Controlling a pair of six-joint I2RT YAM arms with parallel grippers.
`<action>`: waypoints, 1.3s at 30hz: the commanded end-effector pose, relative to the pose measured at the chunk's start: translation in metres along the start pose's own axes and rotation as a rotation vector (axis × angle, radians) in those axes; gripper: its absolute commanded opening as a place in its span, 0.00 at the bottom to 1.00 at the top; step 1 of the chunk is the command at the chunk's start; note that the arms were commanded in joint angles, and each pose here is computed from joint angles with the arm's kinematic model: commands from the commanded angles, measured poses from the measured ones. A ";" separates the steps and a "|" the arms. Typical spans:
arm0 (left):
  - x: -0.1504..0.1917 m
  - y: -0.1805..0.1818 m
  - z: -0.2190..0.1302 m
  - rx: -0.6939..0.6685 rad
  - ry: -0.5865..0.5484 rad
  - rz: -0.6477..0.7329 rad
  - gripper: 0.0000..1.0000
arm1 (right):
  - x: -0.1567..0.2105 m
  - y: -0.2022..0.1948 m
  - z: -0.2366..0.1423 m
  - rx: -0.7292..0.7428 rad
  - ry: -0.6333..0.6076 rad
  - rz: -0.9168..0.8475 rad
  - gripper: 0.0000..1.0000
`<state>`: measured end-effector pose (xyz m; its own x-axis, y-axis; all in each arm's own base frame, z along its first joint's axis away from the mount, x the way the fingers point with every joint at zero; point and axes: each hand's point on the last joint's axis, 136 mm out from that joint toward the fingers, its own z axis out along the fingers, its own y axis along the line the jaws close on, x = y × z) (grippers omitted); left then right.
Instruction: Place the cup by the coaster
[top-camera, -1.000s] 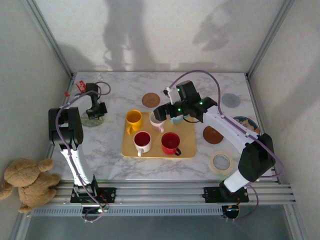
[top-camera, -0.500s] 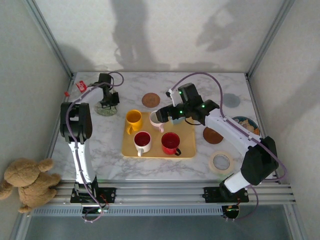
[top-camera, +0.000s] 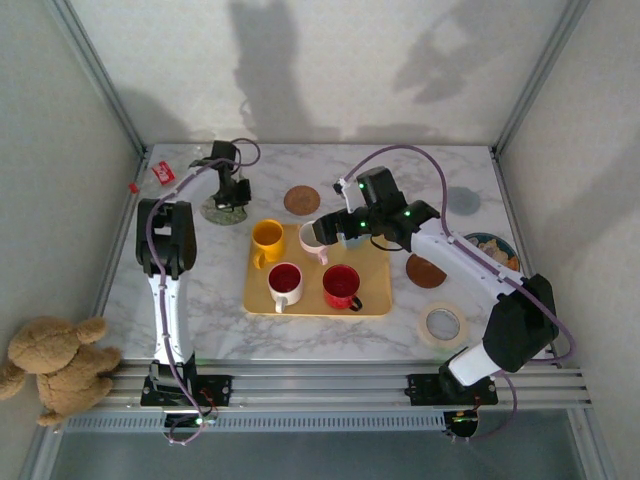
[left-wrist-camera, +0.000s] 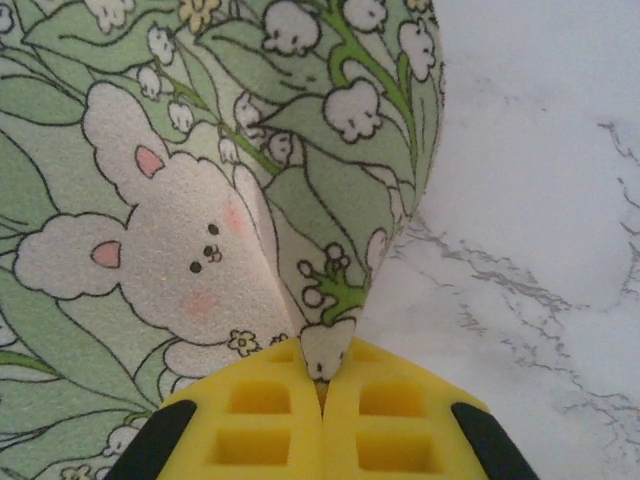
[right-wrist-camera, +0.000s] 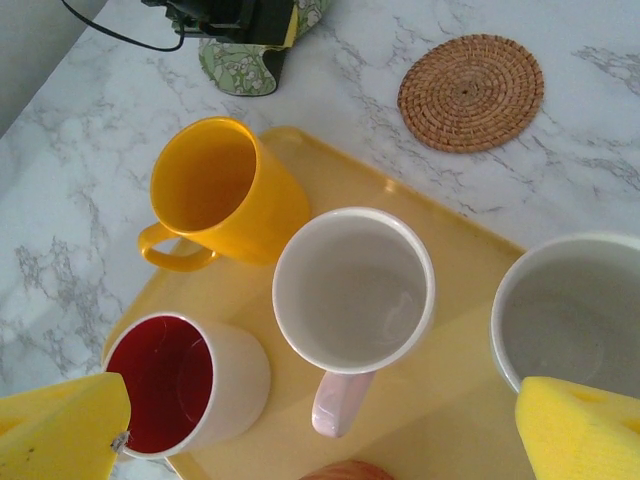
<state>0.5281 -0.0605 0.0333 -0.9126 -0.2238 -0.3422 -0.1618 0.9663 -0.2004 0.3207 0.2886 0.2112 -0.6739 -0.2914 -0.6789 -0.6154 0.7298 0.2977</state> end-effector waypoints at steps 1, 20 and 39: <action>0.010 -0.016 0.006 0.037 0.044 0.024 0.00 | -0.006 0.006 -0.002 -0.008 -0.030 0.000 0.99; 0.018 -0.031 0.021 0.087 0.078 0.045 0.00 | -0.002 0.004 0.004 -0.010 -0.009 0.004 0.99; 0.022 -0.057 0.018 0.149 0.093 0.106 0.00 | 0.001 0.003 0.008 -0.012 0.004 0.005 0.99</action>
<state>0.5282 -0.0835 0.0244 -0.9353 -0.1687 -0.3109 -0.0984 0.9683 -0.2294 0.3235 0.2908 0.2101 -0.6744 -0.2837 -0.6816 -0.6128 0.7301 0.3024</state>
